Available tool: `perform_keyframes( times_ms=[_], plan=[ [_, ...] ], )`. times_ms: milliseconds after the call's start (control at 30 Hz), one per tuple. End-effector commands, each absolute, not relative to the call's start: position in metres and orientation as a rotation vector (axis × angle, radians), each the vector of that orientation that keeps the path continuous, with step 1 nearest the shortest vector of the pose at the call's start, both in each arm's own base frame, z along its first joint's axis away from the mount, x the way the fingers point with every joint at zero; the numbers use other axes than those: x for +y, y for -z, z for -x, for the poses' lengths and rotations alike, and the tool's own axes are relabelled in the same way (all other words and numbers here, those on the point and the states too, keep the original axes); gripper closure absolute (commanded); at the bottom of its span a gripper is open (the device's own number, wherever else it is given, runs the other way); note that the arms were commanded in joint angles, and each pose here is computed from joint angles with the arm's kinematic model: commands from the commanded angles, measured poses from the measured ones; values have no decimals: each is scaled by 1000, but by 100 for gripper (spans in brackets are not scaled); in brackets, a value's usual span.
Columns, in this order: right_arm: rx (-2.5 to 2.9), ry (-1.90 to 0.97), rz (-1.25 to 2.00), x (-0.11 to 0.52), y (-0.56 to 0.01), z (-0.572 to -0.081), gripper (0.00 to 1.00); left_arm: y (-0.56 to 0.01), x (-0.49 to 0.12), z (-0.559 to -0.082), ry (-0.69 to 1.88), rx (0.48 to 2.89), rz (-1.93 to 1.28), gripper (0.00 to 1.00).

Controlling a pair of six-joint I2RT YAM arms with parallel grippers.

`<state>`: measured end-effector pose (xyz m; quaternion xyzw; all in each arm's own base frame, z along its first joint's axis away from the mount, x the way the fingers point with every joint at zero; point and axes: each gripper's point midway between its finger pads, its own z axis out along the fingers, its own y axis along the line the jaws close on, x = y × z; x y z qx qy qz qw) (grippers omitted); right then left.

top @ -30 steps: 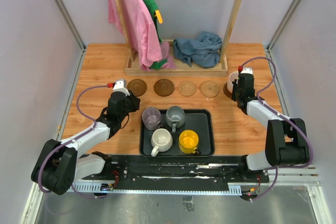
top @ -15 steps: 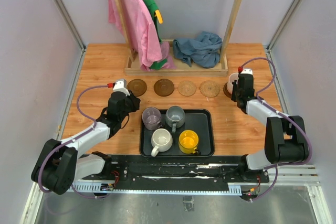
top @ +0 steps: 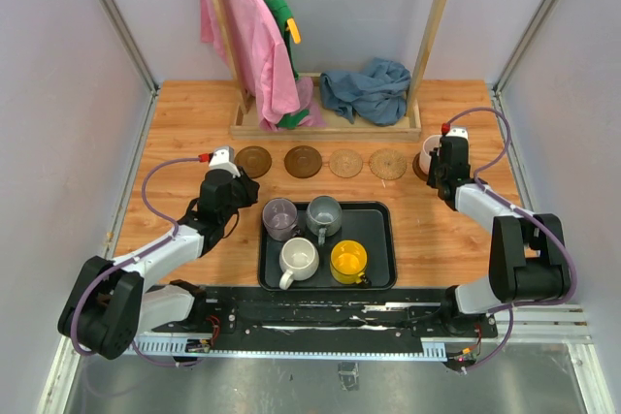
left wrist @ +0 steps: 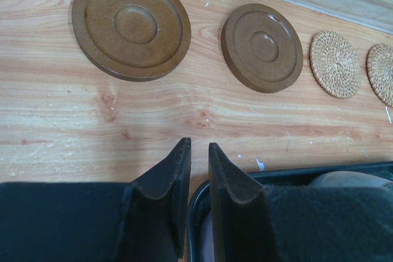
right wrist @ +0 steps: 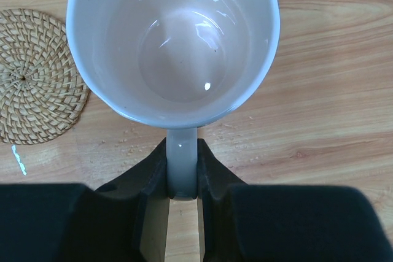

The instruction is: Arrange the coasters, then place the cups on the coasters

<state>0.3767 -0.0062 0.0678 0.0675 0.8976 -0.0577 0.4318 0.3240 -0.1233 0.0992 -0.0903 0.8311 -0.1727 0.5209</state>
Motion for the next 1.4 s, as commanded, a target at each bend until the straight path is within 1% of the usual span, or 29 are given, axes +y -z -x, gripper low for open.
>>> perform_keyframes(
  times_ms=[0,167,267,400,500,633,800,867,967,1133,1200,1300,1367],
  plan=[
    [2150,128,-217,-11,-90,-392,80,-114,-125,-331,421,1938,202,78],
    [2156,124,-220,-11,-89,-389,69,-115,-125,-329,422,1934,201,78],
    [2159,124,-221,-10,-88,-387,57,-116,-125,-328,424,1930,202,78],
    [2168,125,-232,-11,-87,-386,47,-116,-124,-327,423,1930,202,78],
    [2175,123,-245,-11,-88,-383,35,-117,-123,-326,420,1927,203,78],
    [2178,110,-263,-10,-91,-374,22,-119,-122,-324,419,1925,201,78],
    [2151,81,-280,-6,-110,-356,11,-121,-121,-323,420,1917,204,78],
    [2127,64,-284,-3,-123,-347,0,-123,-122,-323,425,1912,200,78],
    [2093,23,-249,10,-144,-332,1,-126,-123,-323,434,1902,193,78],
    [2089,-77,-118,41,-170,-304,1,-129,-126,-322,453,1895,173,73],
    [2099,-135,-63,56,-175,-293,1,-129,-128,-321,465,1898,168,68],
    [2142,-198,-6,75,-173,-276,0,-128,-132,-319,491,1904,163,54],
    [2179,-213,36,86,-170,-265,1,-127,-134,-318,508,1910,158,44]
  ],
)
